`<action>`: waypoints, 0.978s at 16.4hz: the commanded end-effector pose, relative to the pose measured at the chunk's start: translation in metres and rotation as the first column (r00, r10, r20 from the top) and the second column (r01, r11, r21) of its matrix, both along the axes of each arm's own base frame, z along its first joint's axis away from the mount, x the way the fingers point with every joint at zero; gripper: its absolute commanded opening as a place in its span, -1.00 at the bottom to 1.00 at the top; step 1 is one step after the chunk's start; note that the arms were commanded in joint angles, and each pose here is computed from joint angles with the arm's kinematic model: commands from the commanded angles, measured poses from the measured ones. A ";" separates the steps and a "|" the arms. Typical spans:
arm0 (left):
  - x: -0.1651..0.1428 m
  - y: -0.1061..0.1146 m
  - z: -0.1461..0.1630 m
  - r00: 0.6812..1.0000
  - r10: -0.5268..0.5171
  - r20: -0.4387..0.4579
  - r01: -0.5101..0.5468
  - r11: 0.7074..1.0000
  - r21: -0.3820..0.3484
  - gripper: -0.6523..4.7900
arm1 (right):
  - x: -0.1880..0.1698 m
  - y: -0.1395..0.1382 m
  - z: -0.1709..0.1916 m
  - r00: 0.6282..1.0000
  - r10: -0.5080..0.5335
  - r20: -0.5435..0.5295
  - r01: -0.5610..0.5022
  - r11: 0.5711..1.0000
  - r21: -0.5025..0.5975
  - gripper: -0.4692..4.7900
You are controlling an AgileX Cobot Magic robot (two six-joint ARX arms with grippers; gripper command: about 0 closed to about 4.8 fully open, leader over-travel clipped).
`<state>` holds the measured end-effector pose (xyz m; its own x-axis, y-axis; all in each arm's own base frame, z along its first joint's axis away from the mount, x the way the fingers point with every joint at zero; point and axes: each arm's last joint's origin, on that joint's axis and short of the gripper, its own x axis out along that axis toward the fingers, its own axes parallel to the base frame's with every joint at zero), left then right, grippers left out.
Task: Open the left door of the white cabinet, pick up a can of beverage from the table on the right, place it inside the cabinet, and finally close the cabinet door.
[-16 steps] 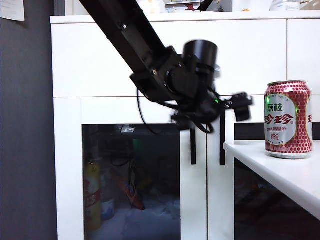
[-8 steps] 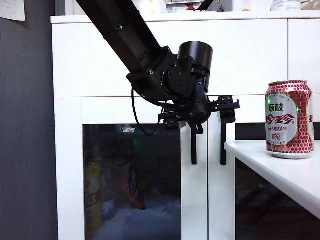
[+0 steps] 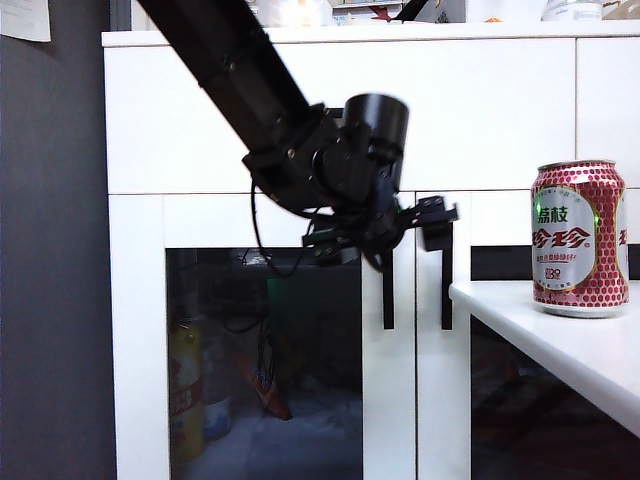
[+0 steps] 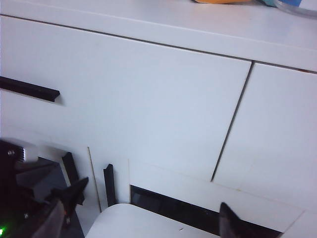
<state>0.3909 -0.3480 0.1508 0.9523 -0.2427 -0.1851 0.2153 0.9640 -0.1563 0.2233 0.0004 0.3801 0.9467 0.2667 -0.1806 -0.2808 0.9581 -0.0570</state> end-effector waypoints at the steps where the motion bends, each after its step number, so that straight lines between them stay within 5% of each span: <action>1: 0.001 -0.001 0.004 1.000 -0.001 0.013 0.001 1.000 -0.018 0.90 | -0.001 -0.001 0.002 1.000 -0.023 0.013 0.023 1.000 -0.021 0.70; 4: 0.001 -0.001 0.004 1.000 -0.001 0.013 0.002 1.000 -0.018 0.63 | -0.001 -0.001 0.002 1.000 -0.024 0.011 0.025 0.999 -0.025 0.70; 6: 0.001 -0.001 0.004 1.000 -0.001 0.013 0.002 1.000 -0.018 -0.10 | -0.001 -0.001 0.002 1.000 -0.024 0.012 0.025 0.999 -0.025 0.70; 8: 0.001 -0.001 0.004 1.000 -0.002 0.014 0.002 1.000 -0.018 -0.59 | -0.001 -0.001 0.002 1.000 -0.024 0.012 0.025 0.999 -0.024 0.70; 11: 0.000 -0.003 0.004 0.999 -0.049 0.008 0.050 0.998 -0.024 -0.78 | -0.001 -0.001 0.002 1.000 -0.025 0.012 0.025 0.999 -0.025 0.70; 16: -0.001 -0.004 0.004 0.996 -0.084 0.005 0.084 0.996 -0.026 -0.76 | -0.001 -0.001 0.002 1.000 -0.025 0.012 0.025 0.999 -0.024 0.70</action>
<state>0.3905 -0.3497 0.1493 0.9433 -0.2714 -0.1909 0.2462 0.9582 -0.1455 0.2231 -0.0004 0.3790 0.9513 0.2410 -0.1924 -0.2591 0.9629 -0.0750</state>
